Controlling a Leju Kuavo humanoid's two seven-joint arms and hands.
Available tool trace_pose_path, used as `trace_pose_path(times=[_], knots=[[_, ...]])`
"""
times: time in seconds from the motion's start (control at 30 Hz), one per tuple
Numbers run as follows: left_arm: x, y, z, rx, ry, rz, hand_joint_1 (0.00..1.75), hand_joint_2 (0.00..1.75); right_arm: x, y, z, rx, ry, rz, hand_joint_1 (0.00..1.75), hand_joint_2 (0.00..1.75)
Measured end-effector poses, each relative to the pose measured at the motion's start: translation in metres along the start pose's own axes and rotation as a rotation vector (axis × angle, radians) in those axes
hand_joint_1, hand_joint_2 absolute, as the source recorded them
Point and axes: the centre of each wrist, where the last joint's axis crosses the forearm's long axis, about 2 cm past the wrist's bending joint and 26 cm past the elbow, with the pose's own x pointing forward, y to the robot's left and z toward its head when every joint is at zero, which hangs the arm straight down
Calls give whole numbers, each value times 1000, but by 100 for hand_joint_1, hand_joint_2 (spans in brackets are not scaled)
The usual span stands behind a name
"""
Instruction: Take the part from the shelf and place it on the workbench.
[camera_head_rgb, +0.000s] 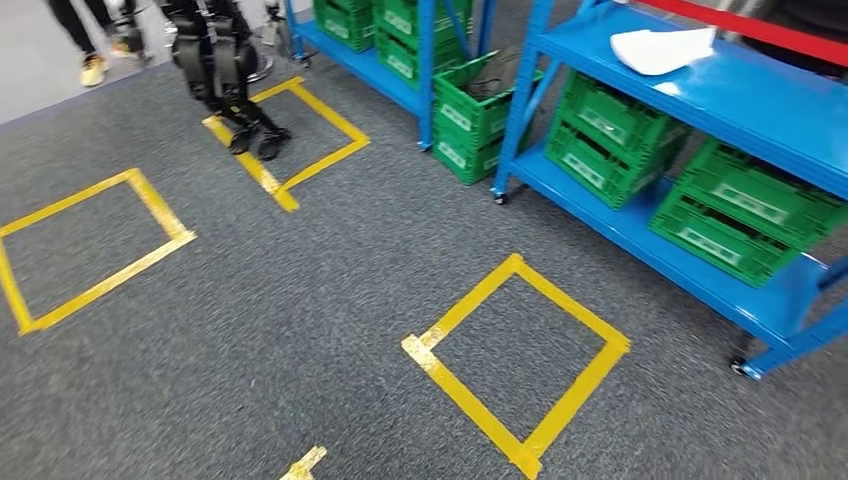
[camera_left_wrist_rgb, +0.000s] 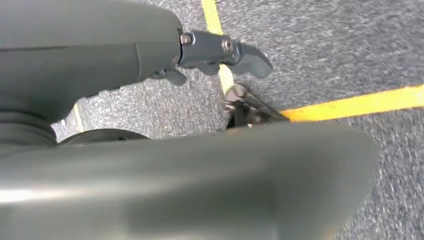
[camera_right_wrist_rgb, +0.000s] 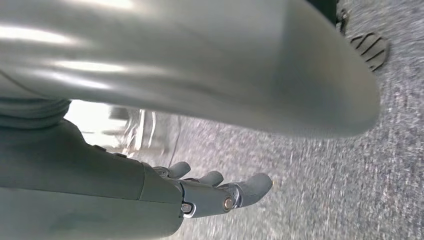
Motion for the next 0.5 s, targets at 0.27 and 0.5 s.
trace_pose_path(times=[0.27, 0.5], knots=[[7, 9, -3, 5, -40, -77, 0, 0, -3, 1, 0, 14, -10, 30, 0, 0], [3, 3, -1, -26, -11, -154, 0, 0, -3, 5, 1, 40, -47, 63, 0, 0]])
